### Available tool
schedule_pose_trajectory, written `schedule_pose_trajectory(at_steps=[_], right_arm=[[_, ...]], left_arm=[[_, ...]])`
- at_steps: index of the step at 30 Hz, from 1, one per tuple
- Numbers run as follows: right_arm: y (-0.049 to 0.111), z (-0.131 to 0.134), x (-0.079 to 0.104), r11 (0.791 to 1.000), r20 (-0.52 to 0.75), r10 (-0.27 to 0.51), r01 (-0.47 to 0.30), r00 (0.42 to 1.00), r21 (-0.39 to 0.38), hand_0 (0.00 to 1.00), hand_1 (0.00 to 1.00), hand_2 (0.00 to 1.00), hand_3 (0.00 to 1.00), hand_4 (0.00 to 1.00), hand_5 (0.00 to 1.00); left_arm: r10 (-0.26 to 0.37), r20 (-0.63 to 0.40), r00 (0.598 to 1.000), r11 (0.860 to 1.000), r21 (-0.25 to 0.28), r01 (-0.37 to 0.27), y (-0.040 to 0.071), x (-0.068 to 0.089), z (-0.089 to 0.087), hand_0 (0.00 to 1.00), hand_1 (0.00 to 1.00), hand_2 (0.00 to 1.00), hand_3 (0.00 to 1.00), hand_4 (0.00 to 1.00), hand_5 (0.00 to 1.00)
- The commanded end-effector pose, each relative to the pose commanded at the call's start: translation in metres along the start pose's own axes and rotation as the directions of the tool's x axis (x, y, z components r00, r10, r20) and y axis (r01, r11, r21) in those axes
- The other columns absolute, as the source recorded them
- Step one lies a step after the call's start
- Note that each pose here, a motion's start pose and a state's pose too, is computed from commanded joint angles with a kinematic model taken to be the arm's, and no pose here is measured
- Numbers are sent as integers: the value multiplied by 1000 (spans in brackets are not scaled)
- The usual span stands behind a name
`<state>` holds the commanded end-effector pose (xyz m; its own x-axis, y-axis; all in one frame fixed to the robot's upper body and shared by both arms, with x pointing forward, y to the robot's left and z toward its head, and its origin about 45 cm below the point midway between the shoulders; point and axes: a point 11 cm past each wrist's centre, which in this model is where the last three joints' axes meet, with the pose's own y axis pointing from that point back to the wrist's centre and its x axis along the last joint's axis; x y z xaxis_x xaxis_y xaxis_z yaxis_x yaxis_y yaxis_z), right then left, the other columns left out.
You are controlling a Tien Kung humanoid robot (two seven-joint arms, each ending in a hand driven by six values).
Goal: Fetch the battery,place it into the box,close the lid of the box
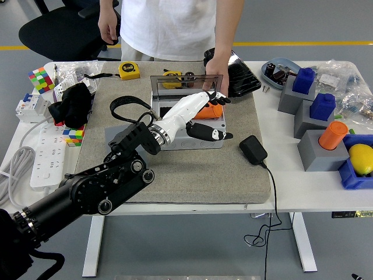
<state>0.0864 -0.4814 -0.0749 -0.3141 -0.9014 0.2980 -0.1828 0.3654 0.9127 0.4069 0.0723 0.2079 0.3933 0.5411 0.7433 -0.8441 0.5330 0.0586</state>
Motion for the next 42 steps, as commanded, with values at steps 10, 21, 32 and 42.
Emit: schedule_pose_trajectory(at_steps=[10, 21, 32, 42], right_arm=[[0, 0, 0, 1000, 1, 1, -1, 1000, 0, 567, 627, 654, 555, 952, 489], [0, 0, 0, 1000, 7, 4, -4, 1000, 5, 566, 625, 653, 554, 951, 489], [0, 0, 0, 1000, 11, 4, -4, 1000, 7, 567, 626, 653, 552, 952, 489], [0, -1, -1, 1000, 13, 2, -2, 1000, 10, 565, 626, 653, 552, 950, 490]], left_arm=[[-23, 24, 999, 999, 33, 22, 0, -6, -12, 709, 794, 768, 762, 998, 331], [-6, 32, 999, 999, 38, 5, 0, -2, -14, 694, 786, 761, 756, 998, 329], [137, -58, 989, 989, -41, -140, 3, 34, 2, 677, 769, 741, 744, 998, 329], [253, 9, 968, 968, -13, -252, -8, 82, -6, 744, 795, 759, 755, 998, 332]])
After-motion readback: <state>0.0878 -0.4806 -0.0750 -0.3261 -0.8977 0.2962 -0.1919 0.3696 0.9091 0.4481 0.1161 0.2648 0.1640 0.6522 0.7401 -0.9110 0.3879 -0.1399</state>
